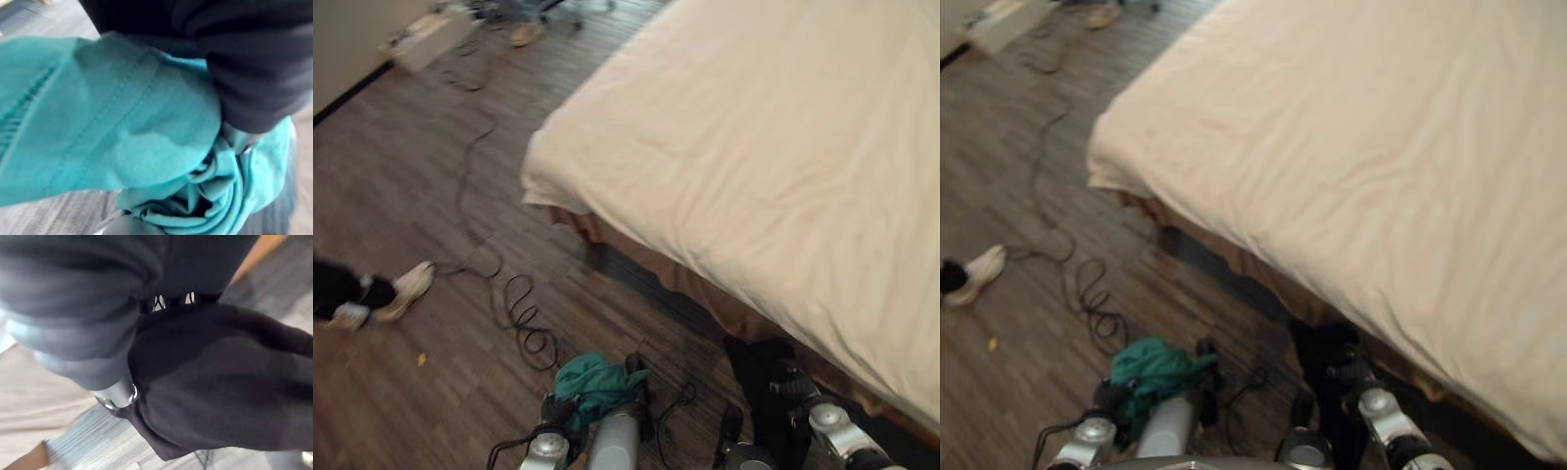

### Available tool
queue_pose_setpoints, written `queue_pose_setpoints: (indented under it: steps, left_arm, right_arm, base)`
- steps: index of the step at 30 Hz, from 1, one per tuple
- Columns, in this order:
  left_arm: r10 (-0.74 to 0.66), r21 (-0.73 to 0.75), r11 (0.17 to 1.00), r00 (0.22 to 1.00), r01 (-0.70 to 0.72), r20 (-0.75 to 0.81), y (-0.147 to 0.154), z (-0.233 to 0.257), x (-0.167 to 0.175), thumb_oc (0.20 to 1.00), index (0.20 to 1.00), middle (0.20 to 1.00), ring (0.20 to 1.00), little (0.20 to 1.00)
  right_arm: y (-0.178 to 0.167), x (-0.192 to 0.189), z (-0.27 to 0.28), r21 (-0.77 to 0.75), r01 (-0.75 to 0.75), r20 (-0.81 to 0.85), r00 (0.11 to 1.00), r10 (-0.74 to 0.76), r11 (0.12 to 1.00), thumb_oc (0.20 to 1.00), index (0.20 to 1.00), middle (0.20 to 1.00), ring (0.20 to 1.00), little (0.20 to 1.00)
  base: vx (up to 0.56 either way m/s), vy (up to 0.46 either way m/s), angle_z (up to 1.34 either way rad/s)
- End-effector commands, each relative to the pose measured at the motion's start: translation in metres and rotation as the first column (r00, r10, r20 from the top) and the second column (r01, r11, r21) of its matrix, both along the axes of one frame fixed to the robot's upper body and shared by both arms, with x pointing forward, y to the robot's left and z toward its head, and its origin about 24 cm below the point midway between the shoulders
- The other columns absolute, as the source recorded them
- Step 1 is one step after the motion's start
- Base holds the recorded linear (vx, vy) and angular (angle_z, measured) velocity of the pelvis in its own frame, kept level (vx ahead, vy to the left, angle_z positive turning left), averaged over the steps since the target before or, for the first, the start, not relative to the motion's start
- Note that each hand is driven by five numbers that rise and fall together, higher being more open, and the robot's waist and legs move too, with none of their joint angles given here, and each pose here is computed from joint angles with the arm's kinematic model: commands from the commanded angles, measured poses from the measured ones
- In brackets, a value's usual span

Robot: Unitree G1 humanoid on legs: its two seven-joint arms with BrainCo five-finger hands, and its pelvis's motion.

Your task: Tidy up the quilt and then pick up the clothes from the bed and put them into the laundry hamper.

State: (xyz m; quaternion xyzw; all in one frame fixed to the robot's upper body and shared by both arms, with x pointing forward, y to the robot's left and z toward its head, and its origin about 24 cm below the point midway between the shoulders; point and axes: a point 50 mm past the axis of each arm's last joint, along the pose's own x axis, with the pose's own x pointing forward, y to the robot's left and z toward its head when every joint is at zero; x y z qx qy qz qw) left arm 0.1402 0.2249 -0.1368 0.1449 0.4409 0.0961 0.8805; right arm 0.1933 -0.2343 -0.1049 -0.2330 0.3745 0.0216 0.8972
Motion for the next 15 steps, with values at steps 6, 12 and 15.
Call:
queue_pose_setpoints:
  steps: [6,12,15]
  left_arm:
    - [0.038,0.061,0.998,0.998,-0.035,-0.055,0.021,-0.002,-0.009,0.2,0.2,0.2,0.2,0.2]
    - [-0.03,0.091,0.995,0.999,0.033,-0.029,0.02,0.004,0.01,0.2,0.2,0.2,0.2,0.2]
    - [-0.071,0.119,0.99,0.996,0.077,-0.059,0.021,0.002,0.006,0.2,0.2,0.2,0.2,0.2]
  right_arm:
    - [0.002,-0.005,-0.001,-0.147,-0.09,0.016,0.995,0.094,0.985,0.2,0.2,0.2,0.2,0.2]
    - [-0.002,-0.003,0.001,-0.159,-0.027,0.047,0.998,0.035,0.987,0.2,0.2,0.2,0.2,0.2]
    - [-0.01,-0.012,-0.005,-0.175,-0.015,0.004,1.0,0.016,0.984,0.2,0.2,0.2,0.2,0.2]
  base:
    - [-0.01,0.272,1.85]
    - [0.01,0.165,1.57]
    - [0.05,0.037,1.39]
